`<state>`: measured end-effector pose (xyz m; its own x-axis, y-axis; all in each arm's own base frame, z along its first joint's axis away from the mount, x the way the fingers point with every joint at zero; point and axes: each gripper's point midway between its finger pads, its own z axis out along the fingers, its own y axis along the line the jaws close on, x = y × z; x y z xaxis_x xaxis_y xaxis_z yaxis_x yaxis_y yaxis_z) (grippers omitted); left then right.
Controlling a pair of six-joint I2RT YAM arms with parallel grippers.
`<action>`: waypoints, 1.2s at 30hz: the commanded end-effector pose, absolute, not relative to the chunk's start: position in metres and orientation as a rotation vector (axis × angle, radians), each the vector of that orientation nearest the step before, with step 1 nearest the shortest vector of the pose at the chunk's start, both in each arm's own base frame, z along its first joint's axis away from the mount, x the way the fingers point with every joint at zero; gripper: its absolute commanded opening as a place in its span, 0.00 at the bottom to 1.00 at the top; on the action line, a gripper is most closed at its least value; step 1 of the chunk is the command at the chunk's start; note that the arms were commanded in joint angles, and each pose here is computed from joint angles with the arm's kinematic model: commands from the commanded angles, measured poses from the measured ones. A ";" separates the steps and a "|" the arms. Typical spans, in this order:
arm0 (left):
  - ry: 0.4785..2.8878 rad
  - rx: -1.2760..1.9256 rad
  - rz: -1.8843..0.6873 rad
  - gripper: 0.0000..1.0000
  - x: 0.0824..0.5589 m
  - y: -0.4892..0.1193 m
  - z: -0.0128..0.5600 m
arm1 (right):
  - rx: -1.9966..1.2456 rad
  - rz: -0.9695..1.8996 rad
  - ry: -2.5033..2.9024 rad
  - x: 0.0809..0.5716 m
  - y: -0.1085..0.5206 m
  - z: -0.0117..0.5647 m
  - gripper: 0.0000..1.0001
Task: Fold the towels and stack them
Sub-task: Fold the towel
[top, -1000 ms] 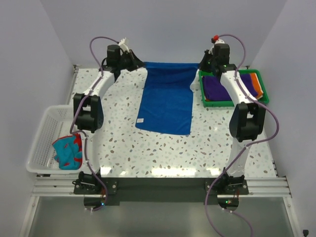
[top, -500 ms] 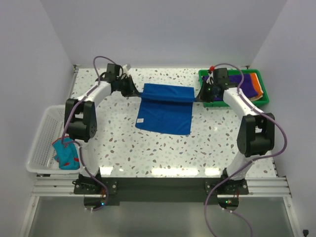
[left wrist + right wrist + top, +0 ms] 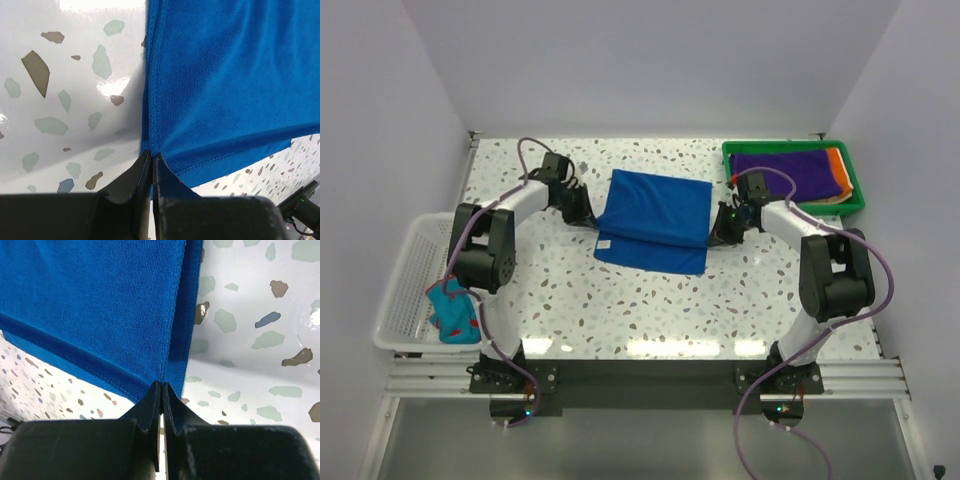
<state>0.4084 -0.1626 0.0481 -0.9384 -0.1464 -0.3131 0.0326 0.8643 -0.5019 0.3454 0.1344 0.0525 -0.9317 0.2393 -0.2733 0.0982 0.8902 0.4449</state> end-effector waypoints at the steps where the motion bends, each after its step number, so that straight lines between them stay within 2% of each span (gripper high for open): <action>1: 2.650 -0.045 -0.614 0.09 0.416 -0.148 0.059 | 0.266 0.574 2.705 0.351 0.126 0.053 0.00; 8: 2.593 -0.058 -0.556 0.09 0.429 -0.144 0.100 | 0.227 0.513 2.633 0.364 0.119 0.097 0.00; 13: 2.565 -0.064 -0.524 0.09 0.421 -0.138 0.125 | 0.212 0.540 2.608 0.350 0.121 0.118 0.00; 20: 2.663 -0.054 -0.559 0.09 0.370 -0.143 0.067 | 0.211 0.531 2.706 0.306 0.118 0.069 0.00; 25: 2.736 -0.015 -0.542 0.10 0.346 -0.159 0.027 | 0.223 0.485 2.707 0.303 0.112 0.037 0.00; 31: 2.756 -0.040 -0.418 0.11 0.336 -0.153 0.014 | 0.211 0.448 2.723 0.297 0.107 0.028 0.00; 36: 2.744 -0.054 -0.365 0.11 0.337 -0.146 0.019 | 0.214 0.466 2.741 0.288 0.108 0.023 0.04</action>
